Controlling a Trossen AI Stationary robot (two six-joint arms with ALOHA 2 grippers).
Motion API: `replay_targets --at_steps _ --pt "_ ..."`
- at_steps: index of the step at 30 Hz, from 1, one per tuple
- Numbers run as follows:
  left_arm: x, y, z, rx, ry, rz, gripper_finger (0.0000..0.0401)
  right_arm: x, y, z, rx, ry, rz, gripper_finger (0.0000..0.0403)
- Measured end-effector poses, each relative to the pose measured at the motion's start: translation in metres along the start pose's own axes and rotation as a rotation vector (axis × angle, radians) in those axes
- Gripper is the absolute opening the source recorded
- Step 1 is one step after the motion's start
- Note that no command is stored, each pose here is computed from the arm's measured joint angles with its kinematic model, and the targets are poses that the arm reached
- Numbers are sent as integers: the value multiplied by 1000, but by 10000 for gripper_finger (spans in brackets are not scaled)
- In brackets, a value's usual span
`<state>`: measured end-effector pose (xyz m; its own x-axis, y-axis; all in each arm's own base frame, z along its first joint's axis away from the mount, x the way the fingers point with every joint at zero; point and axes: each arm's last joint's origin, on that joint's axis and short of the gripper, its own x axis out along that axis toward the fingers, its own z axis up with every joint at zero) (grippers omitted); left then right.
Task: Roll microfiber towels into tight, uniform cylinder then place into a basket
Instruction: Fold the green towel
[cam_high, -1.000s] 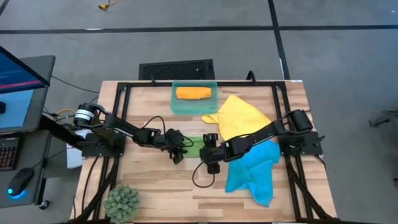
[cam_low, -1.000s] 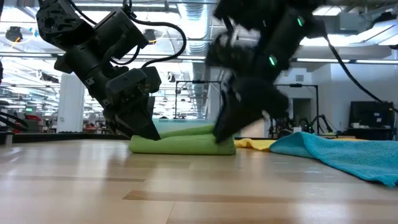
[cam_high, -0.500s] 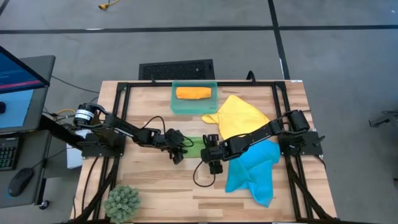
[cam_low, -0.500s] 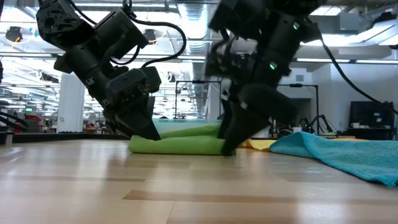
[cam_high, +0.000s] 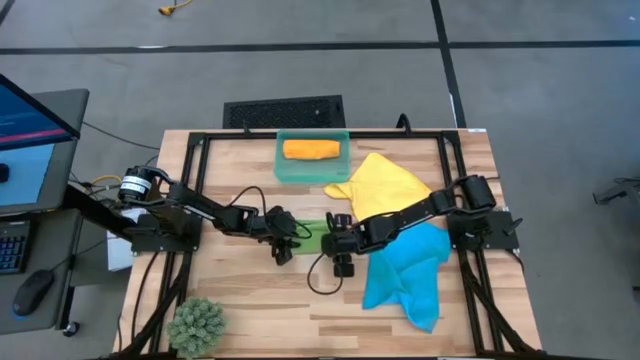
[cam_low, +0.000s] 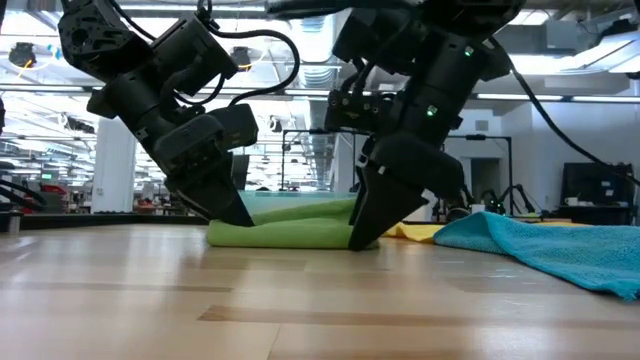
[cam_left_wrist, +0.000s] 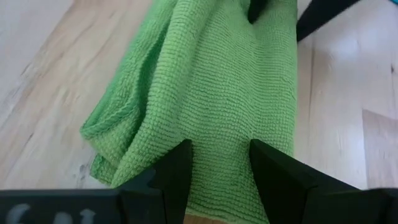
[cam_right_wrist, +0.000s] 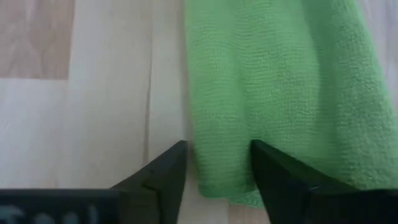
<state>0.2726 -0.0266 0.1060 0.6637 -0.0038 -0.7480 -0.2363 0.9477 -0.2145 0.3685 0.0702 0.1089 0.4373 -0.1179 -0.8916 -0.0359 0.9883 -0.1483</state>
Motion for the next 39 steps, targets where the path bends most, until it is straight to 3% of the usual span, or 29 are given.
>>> replay_targets --at_steps 8,10,15,19,29,36,39 --pt "0 0 0 68 2 -5 158 2 2 1 16 -14 -4 37" --pt "0 0 0 79 3 -6 158 0 2 1 16 -15 9 17" --pt "-3 0 -1 86 23 -6 158 0 2 1 17 -14 24 34" --pt "-16 -2 -1 97 57 -4 158 0 2 1 18 -13 44 18" --pt "-53 -20 -5 227 42 40 158 0 2 1 33 -13 54 25" --pt "-61 -47 -6 470 -68 -18 158 0 2 1 37 -18 59 18" --pt "-53 -55 -14 582 -67 18 158 0 3 1 38 -19 61 26"
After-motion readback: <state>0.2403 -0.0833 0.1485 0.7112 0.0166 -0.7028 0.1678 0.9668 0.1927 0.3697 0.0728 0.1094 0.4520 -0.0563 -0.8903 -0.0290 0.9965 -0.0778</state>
